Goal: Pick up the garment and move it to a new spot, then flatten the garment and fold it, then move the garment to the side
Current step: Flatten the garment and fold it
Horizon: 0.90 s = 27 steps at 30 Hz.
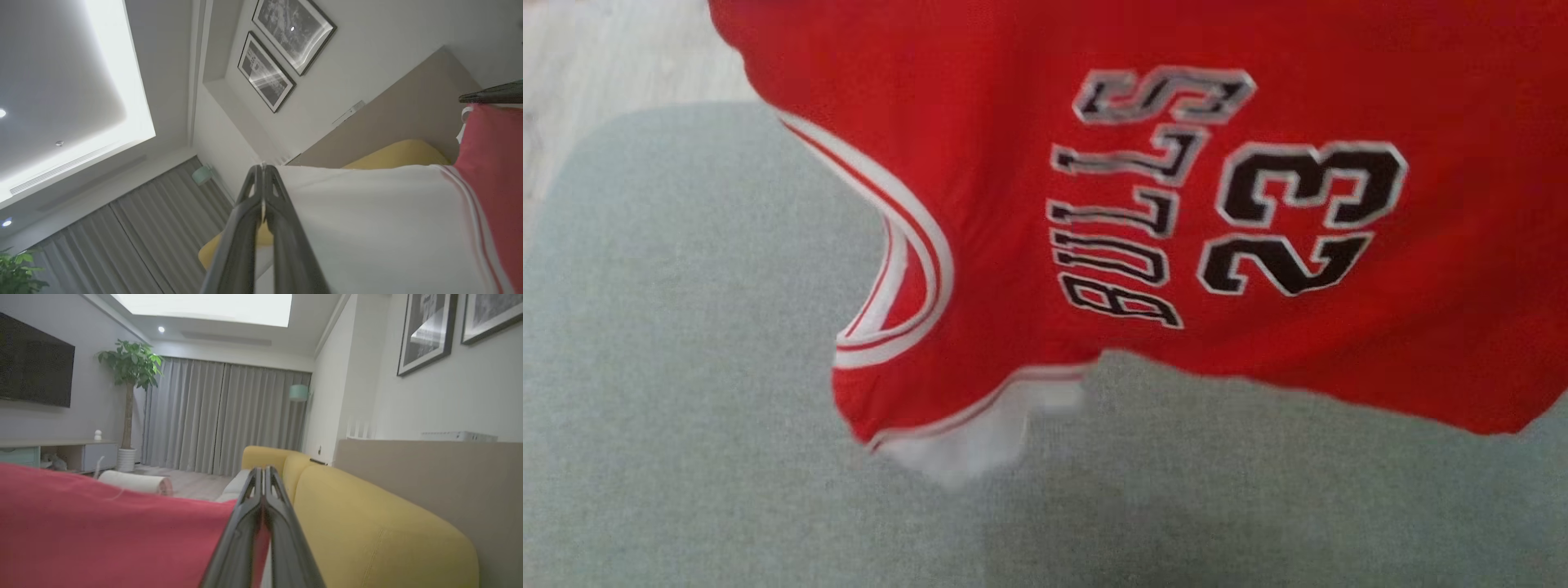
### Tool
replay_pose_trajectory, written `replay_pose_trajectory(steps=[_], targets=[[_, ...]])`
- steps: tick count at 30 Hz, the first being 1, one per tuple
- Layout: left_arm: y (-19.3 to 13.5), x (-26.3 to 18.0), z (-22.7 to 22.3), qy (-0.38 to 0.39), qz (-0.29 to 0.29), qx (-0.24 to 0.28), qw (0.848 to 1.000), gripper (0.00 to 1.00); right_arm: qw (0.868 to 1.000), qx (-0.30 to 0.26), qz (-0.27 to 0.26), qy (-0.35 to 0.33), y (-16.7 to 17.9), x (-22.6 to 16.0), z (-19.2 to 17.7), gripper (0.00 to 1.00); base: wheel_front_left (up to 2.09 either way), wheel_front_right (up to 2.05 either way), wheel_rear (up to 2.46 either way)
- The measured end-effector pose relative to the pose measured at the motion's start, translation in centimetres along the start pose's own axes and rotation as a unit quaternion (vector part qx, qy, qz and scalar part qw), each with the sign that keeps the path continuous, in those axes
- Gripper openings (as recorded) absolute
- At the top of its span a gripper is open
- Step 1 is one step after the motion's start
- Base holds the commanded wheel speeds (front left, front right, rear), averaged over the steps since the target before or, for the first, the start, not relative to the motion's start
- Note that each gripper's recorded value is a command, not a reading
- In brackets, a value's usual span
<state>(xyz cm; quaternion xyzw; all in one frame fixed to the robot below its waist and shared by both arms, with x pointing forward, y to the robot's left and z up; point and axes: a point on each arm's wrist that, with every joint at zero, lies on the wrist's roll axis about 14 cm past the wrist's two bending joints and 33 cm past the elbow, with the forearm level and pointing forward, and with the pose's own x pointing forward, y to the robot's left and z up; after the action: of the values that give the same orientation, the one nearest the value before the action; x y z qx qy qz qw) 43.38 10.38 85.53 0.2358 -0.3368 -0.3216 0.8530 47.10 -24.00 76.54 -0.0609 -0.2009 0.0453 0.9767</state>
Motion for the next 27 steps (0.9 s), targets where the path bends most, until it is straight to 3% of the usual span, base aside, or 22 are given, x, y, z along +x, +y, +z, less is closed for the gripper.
replay_pose_trajectory(steps=[5, 11, 17, 21, 27], targets=[[1.1, 1.4, -8.0, 0.080, 0.008, 0.005, 0.997, 0.00, 0.998, 0.015, 0.021, 0.054, 1.9, 4.2, -5.3, 0.00, 0.00, 0.00, 0.00], [2.3, 3.3, -14.4, 0.118, 0.006, 0.058, 0.991, 0.00, 0.999, 0.016, 0.030, 0.037, 3.8, 9.1, -8.6, 0.00, 0.00, 0.00, 0.00], [3.6, 7.1, -15.2, 0.065, 0.044, 0.078, 0.994, 0.00, 0.999, -0.029, 0.011, -0.022, 2.9, 13.0, -9.2, 0.00, 0.00, 0.00, 0.00], [1.1, 7.9, -16.3, 0.036, 0.017, 0.058, 0.997, 0.00, 0.998, -0.053, 0.014, -0.003, 2.9, 13.8, -12.7, 0.00, 0.00, 0.00, 0.00], [-5.6, 3.9, -23.4, 0.092, -0.040, -0.005, 0.995, 0.00, 0.996, -0.042, 0.020, 0.073, 3.6, 12.4, -21.3, 0.00, 0.00, 0.00, 0.00]])
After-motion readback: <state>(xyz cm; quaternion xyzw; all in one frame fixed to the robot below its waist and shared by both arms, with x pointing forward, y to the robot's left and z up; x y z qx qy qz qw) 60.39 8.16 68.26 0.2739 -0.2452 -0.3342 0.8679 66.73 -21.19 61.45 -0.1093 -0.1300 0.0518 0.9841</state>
